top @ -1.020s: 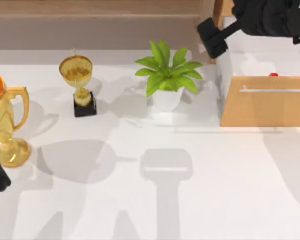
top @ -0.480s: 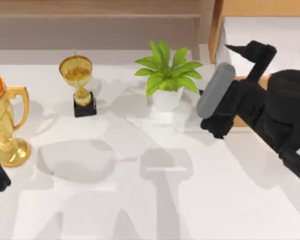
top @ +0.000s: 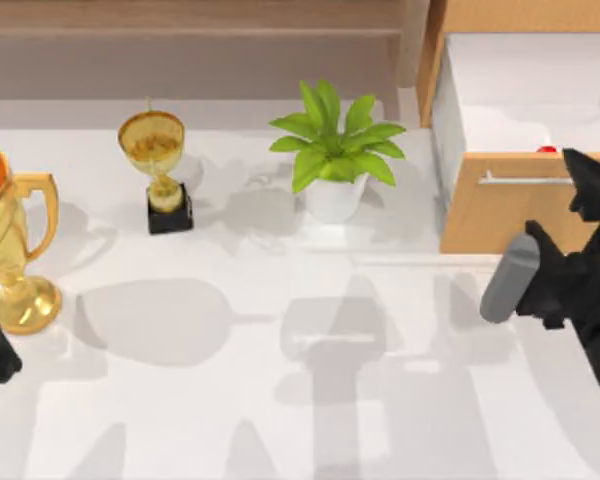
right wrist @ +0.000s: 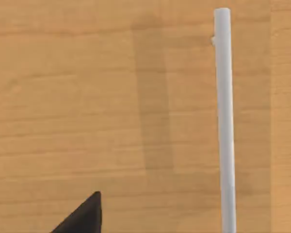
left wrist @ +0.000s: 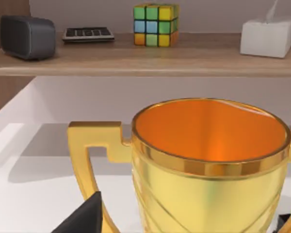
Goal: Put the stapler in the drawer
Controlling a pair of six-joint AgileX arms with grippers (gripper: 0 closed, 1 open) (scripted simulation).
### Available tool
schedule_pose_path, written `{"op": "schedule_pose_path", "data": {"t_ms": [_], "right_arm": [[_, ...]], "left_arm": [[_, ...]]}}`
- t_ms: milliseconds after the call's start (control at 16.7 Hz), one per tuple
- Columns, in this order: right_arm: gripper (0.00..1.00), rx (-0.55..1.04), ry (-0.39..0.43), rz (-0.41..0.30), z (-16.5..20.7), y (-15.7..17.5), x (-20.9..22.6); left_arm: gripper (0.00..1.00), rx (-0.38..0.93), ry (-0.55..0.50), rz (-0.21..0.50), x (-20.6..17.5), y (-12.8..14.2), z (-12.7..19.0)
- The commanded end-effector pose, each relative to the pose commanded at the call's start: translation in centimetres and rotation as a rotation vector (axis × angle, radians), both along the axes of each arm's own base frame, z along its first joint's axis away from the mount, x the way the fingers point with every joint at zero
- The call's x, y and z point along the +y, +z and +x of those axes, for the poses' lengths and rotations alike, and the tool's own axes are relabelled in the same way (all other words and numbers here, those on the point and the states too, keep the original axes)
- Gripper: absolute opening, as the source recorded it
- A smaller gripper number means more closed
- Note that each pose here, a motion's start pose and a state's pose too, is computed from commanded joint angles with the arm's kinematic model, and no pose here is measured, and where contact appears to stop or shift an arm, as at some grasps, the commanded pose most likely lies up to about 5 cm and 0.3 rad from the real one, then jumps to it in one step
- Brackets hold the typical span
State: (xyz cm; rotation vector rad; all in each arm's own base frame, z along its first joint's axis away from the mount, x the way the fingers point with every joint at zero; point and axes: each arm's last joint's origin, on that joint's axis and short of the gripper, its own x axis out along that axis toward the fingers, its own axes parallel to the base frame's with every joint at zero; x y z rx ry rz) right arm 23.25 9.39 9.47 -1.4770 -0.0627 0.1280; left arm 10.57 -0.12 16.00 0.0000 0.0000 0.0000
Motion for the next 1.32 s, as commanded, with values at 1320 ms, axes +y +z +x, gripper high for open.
{"op": "schedule_pose_path", "data": {"t_ms": [1320], "right_arm": [[0.85, -0.042, -0.133, -0.092, 2.0, -0.6, -2.3]], "left_arm": [[1.00, 0.000, 0.000, 0.000, 0.0, 0.0, 0.0]]}}
